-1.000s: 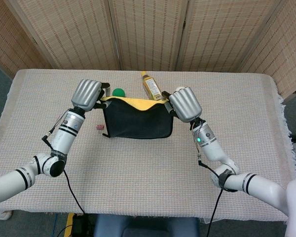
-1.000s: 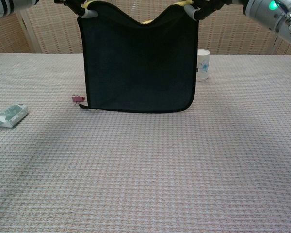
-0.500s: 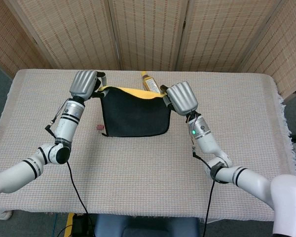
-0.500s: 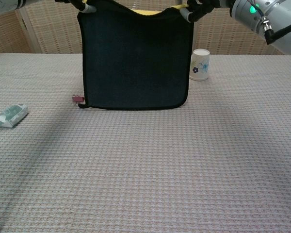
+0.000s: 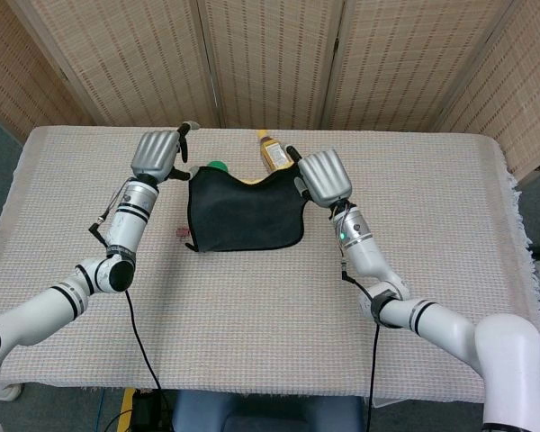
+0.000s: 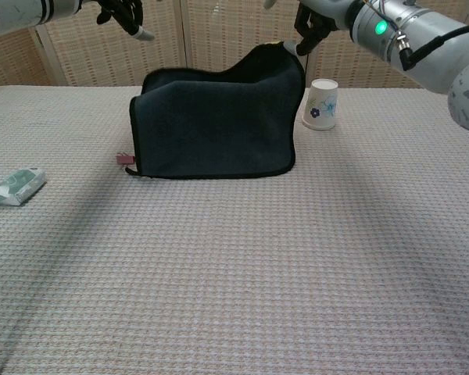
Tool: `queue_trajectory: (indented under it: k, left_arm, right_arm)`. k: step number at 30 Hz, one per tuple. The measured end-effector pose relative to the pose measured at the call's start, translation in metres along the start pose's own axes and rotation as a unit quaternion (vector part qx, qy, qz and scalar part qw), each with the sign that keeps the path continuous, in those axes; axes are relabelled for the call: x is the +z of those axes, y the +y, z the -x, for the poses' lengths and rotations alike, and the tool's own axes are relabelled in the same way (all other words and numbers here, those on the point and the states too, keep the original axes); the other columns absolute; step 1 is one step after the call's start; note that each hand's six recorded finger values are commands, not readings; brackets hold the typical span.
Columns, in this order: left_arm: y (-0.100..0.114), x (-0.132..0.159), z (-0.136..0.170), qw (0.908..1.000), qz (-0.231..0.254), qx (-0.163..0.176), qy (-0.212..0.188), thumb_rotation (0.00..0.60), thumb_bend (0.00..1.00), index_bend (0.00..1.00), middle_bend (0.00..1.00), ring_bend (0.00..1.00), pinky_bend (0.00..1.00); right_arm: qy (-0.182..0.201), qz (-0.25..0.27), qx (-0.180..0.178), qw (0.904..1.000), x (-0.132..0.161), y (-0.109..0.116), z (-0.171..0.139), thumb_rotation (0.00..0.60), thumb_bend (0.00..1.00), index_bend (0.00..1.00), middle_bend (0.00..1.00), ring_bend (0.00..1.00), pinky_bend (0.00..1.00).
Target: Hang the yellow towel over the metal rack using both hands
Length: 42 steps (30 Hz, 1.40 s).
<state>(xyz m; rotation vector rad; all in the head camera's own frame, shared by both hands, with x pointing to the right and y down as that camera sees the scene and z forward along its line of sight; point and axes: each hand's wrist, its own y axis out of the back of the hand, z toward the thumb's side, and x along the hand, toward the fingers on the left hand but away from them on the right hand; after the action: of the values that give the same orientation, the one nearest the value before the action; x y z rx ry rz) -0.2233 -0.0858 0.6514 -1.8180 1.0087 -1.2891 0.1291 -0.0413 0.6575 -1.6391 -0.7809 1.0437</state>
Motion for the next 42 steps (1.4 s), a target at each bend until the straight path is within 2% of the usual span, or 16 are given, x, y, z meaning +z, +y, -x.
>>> queue_trajectory:
  k: [1,4,8,13,17,21,28,33,36,42]
  left_arm:
    - [0.0,-0.001,0.0,1.0,0.001,-0.001,0.0,0.6,0.24,0.14,0.31,0.12,0.42]
    - [0.0,-0.003,0.001,1.0,0.003,0.002,0.001,0.6,0.22,0.13,0.23,0.05,0.33]
    - [0.001,-0.012,0.004,1.0,0.005,0.004,0.008,0.6,0.21,0.12,0.21,0.0,0.3]
    - [0.003,-0.027,0.013,0.9998,0.001,0.002,0.018,0.6,0.21,0.13,0.21,0.0,0.3]
    - [0.004,-0.043,0.027,0.9996,-0.002,-0.001,0.027,0.6,0.21,0.15,0.21,0.01,0.3]
    - [0.004,-0.06,0.047,0.9992,0.008,0.005,0.039,0.6,0.21,0.15,0.21,0.02,0.3]
    - [0.002,-0.1,0.109,0.9975,0.005,0.013,0.07,0.6,0.21,0.17,0.21,0.02,0.3]
    - [0.001,-0.128,0.161,0.9947,-0.01,0.029,0.098,0.6,0.21,0.17,0.21,0.02,0.3]
    - [0.001,-0.142,0.192,0.9924,-0.032,0.042,0.111,0.6,0.21,0.17,0.21,0.02,0.3]
    - [-0.006,-0.166,0.263,0.9855,-0.067,0.059,0.144,0.6,0.21,0.17,0.21,0.02,0.3]
  right_arm:
    - [-0.001,-0.001,0.001,1.0,0.0,0.0,0.0,0.6,0.29,0.0,0.87,1.0,1.0]
    - [-0.005,-0.002,0.002,1.0,-0.002,0.001,-0.001,0.6,0.19,0.0,0.86,1.0,1.0]
    - [-0.007,0.001,0.006,1.0,-0.005,0.003,-0.006,0.6,0.13,0.0,0.84,0.99,1.0]
    - [-0.002,-0.004,0.013,0.9999,-0.012,0.006,-0.02,0.6,0.13,0.0,0.82,0.96,1.0]
    - [0.002,-0.006,0.024,0.9997,-0.02,0.01,-0.039,0.6,0.27,0.0,0.74,0.9,1.0]
    - [0.009,-0.01,0.041,0.9991,-0.03,0.016,-0.062,0.6,0.29,0.01,0.67,0.82,1.0]
    - [0.003,-0.023,0.079,0.9966,-0.064,0.029,-0.117,0.6,0.29,0.12,0.58,0.63,0.79]
    - [-0.026,-0.019,0.101,0.9943,-0.099,0.035,-0.167,0.6,0.29,0.13,0.42,0.41,0.6]
    - [-0.042,-0.01,0.102,0.9938,-0.114,0.038,-0.195,0.6,0.29,0.15,0.37,0.35,0.56]
    - [-0.071,-0.005,0.103,0.9921,-0.136,0.039,-0.254,0.6,0.3,0.15,0.26,0.24,0.42]
